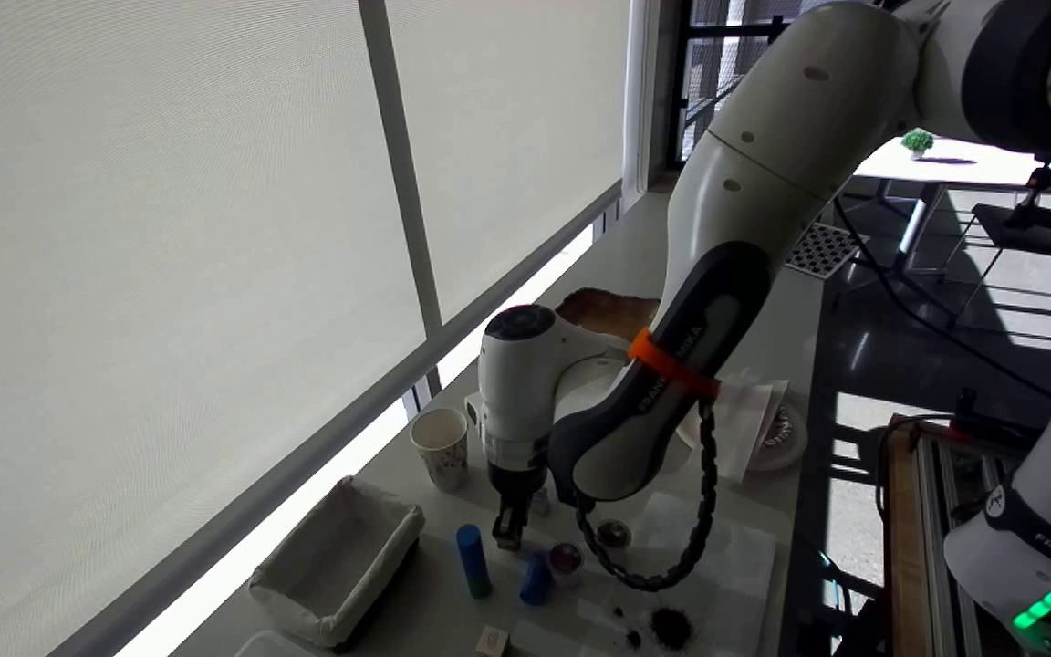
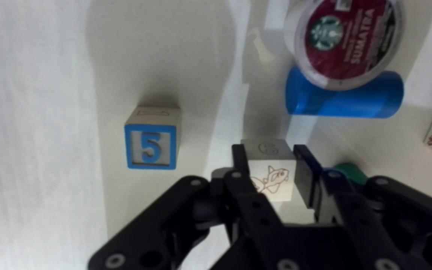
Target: Rearrange the some of the blocks
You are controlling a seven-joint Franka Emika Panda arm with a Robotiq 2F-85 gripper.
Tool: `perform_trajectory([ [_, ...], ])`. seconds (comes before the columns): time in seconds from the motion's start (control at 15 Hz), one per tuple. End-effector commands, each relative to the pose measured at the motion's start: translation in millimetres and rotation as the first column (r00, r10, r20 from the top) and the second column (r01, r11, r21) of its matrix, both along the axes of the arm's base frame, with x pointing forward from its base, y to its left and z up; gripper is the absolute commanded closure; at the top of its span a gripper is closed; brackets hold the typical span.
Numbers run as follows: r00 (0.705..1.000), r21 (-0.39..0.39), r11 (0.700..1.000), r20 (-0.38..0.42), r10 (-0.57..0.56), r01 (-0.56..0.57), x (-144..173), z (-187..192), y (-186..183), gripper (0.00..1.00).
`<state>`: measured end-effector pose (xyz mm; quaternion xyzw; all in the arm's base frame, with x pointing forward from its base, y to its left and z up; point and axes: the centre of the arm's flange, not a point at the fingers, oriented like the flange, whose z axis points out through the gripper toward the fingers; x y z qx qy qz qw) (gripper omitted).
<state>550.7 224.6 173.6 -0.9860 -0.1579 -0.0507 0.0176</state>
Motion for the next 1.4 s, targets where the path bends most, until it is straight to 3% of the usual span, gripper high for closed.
perform_trajectory([
  [0.0,0.999,-0.009,1.0,0.05,-0.005,0.005,2,39,-10,0.91],
  [0.2,0.998,-0.031,0.999,0.067,-0.006,0.008,10,58,-23,0.91],
  [0.6,0.999,-0.115,0.992,0.021,0.045,-0.042,19,58,-51,0.91],
  [1.33,0.996,-0.105,0.991,-0.035,0.086,-0.089,10,30,-56,0.91],
])
